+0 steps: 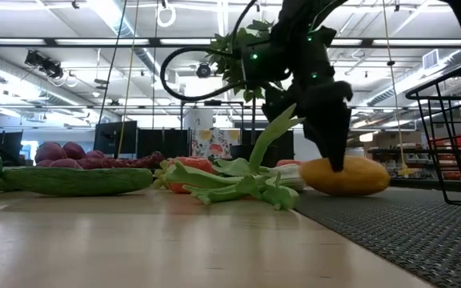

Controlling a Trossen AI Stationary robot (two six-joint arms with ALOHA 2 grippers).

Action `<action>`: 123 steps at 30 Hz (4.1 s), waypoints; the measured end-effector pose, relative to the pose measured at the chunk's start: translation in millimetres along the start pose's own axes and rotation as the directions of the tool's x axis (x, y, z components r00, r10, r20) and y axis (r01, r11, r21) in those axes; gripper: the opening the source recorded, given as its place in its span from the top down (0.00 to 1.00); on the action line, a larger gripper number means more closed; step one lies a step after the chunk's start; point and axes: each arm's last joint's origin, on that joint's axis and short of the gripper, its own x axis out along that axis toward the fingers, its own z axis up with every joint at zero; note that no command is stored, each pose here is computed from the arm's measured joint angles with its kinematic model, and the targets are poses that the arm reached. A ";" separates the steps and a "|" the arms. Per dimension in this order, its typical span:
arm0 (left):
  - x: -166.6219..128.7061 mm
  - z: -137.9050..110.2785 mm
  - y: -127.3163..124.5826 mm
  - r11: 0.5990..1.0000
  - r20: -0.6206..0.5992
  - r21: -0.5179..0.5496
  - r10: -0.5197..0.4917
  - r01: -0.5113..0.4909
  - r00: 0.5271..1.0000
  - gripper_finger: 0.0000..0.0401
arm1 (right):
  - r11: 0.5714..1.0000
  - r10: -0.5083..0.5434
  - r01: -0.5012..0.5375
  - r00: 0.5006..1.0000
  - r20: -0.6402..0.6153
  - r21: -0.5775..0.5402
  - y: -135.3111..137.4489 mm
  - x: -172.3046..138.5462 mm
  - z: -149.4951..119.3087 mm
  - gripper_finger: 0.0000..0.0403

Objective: Build produce basket
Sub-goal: Put the bottom mango into the black basket, then put the right cucumber into the black wire basket

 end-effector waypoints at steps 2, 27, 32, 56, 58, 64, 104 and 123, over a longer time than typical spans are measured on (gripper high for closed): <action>1.7 0.4 2.2 0.999 -0.002 0.021 0.024 -0.024 1.000 0.57 | 1.000 0.009 -0.009 1.000 -0.011 0.011 -2.7 3.0 1.4 0.40; 111.6 -44.2 36.7 0.918 -0.253 0.267 0.359 -0.292 0.898 0.57 | 0.953 0.153 -0.221 0.940 0.304 0.206 9.3 -190.2 -149.8 0.58; 134.0 -38.6 44.9 0.958 -0.391 0.261 0.219 -0.120 0.894 0.57 | 0.905 0.254 -0.330 0.925 0.283 0.267 30.8 -195.2 -181.6 0.58; 147.2 -35.6 53.7 0.979 -0.515 0.200 0.064 0.047 0.854 0.57 | 0.959 0.144 -0.155 0.988 0.063 0.236 111.8 -84.5 -227.1 0.52; 146.3 -37.1 47.9 0.982 -0.504 0.177 0.037 0.062 0.863 0.57 | 0.960 0.143 -0.157 0.987 0.076 0.233 113.8 -83.6 -228.2 0.47; 139.9 -47.2 36.5 0.980 -0.508 0.183 0.030 0.074 0.861 0.57 | 0.953 0.196 -0.203 0.979 0.055 0.225 109.9 -90.3 -235.6 0.32; 186.5 -123.1 95.5 0.996 -0.432 -0.079 -0.077 0.047 0.899 0.37 | 0.841 0.134 -0.399 0.809 0.573 0.366 95.9 -119.1 -233.6 0.24; 187.3 -113.9 93.9 0.993 -0.439 -0.102 -0.092 0.053 0.894 0.56 | 0.782 0.064 -0.490 0.677 0.733 0.384 98.2 -125.9 -226.3 0.29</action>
